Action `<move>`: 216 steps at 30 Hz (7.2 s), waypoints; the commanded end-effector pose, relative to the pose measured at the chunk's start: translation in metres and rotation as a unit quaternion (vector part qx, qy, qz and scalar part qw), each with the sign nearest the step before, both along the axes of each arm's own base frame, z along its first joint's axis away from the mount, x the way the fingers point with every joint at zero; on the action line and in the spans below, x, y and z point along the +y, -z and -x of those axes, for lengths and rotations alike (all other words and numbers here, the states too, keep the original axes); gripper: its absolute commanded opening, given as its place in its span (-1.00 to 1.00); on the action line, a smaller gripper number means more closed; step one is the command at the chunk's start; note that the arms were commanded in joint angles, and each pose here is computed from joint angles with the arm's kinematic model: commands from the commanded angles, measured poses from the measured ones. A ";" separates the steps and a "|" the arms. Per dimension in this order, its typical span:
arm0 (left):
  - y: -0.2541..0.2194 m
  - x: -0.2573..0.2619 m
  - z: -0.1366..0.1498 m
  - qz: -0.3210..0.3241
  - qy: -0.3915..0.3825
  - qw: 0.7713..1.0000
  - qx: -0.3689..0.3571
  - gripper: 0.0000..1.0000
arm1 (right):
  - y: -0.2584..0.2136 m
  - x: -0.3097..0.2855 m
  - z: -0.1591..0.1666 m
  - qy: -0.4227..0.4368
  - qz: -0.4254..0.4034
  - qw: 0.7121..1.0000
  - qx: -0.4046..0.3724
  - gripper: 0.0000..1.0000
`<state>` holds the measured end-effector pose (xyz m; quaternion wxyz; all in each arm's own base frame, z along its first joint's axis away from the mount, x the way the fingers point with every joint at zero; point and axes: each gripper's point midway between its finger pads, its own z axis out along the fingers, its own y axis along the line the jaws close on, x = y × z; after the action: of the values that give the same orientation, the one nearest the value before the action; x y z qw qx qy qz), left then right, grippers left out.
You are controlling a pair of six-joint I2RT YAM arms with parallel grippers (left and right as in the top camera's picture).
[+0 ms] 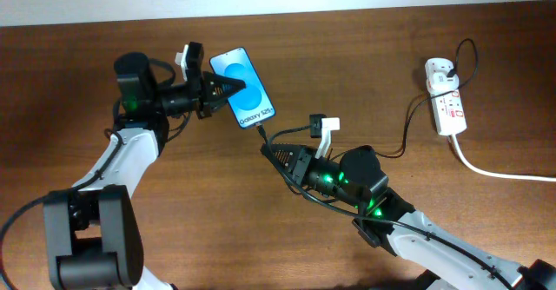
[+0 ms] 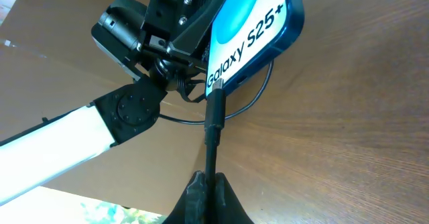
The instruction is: Plug charger to phone and switch on socket
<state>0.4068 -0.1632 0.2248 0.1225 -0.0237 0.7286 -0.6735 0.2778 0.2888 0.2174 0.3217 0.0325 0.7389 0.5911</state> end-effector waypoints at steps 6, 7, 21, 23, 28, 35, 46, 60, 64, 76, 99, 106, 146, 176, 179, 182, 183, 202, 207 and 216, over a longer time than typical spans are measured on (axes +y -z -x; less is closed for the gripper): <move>-0.010 -0.001 0.004 0.009 0.014 1.000 0.007 -1.00 | 0.001 0.003 0.001 -0.006 0.005 1.000 0.010 -0.92; -0.011 -0.002 0.006 0.010 0.021 1.000 0.007 -1.00 | 0.001 0.002 0.001 -0.004 0.005 1.000 0.010 -0.92; -0.011 0.006 0.006 0.011 0.020 1.000 -0.002 -1.00 | -0.011 0.003 0.000 -0.009 0.017 0.998 -0.058 -0.91; -0.011 0.005 0.006 0.013 0.020 1.000 0.008 -1.00 | -0.010 0.004 0.000 -0.011 0.017 0.998 -0.055 -0.91; -0.011 0.005 0.006 0.017 0.020 0.999 0.027 -1.00 | -0.003 0.003 0.001 -0.011 0.027 0.999 -0.042 -0.92; -0.012 0.005 0.008 0.018 0.025 0.999 0.027 -1.00 | -0.003 0.003 0.000 -0.009 0.026 0.999 -0.043 -0.91; -0.011 0.005 0.006 0.014 0.020 1.000 0.010 -1.00 | -0.003 0.003 0.000 -0.009 0.026 0.999 -0.043 -0.92; -0.010 -0.002 0.003 0.008 0.011 1.000 0.010 -1.00 | -0.003 0.002 -0.001 -0.007 0.026 0.999 -0.043 -0.92; -0.010 -0.002 0.005 0.010 0.018 1.000 0.010 -1.00 | -0.003 0.002 -0.002 -0.002 0.027 0.999 -0.043 -0.91; -0.013 -0.003 0.013 0.014 0.041 0.999 -0.003 -1.00 | 0.003 -0.004 -0.009 0.022 0.038 0.998 -0.034 -0.92; -0.015 -0.020 0.027 0.018 0.083 0.996 -0.016 -1.00 | 0.004 -0.007 -0.021 0.052 0.036 0.997 -0.045 -0.88; -0.016 -0.020 0.032 0.023 0.097 0.995 -0.017 -1.00 | 0.005 -0.006 -0.020 0.047 0.037 0.997 -0.043 -0.65; -0.005 0.012 -0.019 -0.049 -0.044 0.988 -0.143 -1.00 | 0.025 -0.049 -0.028 -0.034 0.081 0.994 -0.060 0.59; 0.000 0.017 -0.032 -0.066 -0.082 0.985 -0.139 -1.00 | -0.020 -0.097 -0.058 -0.001 0.061 0.988 -0.144 0.71; 0.001 0.017 -0.032 -0.066 -0.082 0.985 -0.135 -1.00 | -0.017 -0.088 -0.063 -0.025 0.121 0.983 -0.132 0.68; 0.007 0.017 -0.030 -0.068 -0.081 0.988 -0.111 -1.00 | -0.019 -0.074 -0.063 -0.044 0.281 0.949 -0.134 0.59; 0.009 0.017 -0.029 -0.068 -0.080 0.989 -0.104 -1.00 | -0.022 -0.071 -0.061 -0.044 0.319 0.936 -0.141 0.57; 0.009 0.012 -0.015 -0.040 -0.047 0.997 -0.048 -1.00 | 0.045 0.006 -0.052 -0.082 0.464 0.867 -0.164 -0.19; 0.007 0.009 -0.009 -0.032 -0.029 0.998 -0.049 -1.00 | 0.037 0.015 -0.062 -0.065 0.444 0.875 -0.179 -0.70; 0.006 -0.018 0.013 -0.022 0.036 0.997 -0.068 -1.00 | 0.012 0.030 -0.069 -0.054 0.400 0.888 -0.220 -0.91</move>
<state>0.4239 -0.1506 0.2099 0.1937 -0.0218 0.7496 -0.6325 0.3434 0.3045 0.1828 0.4004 -0.2608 0.8493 0.2244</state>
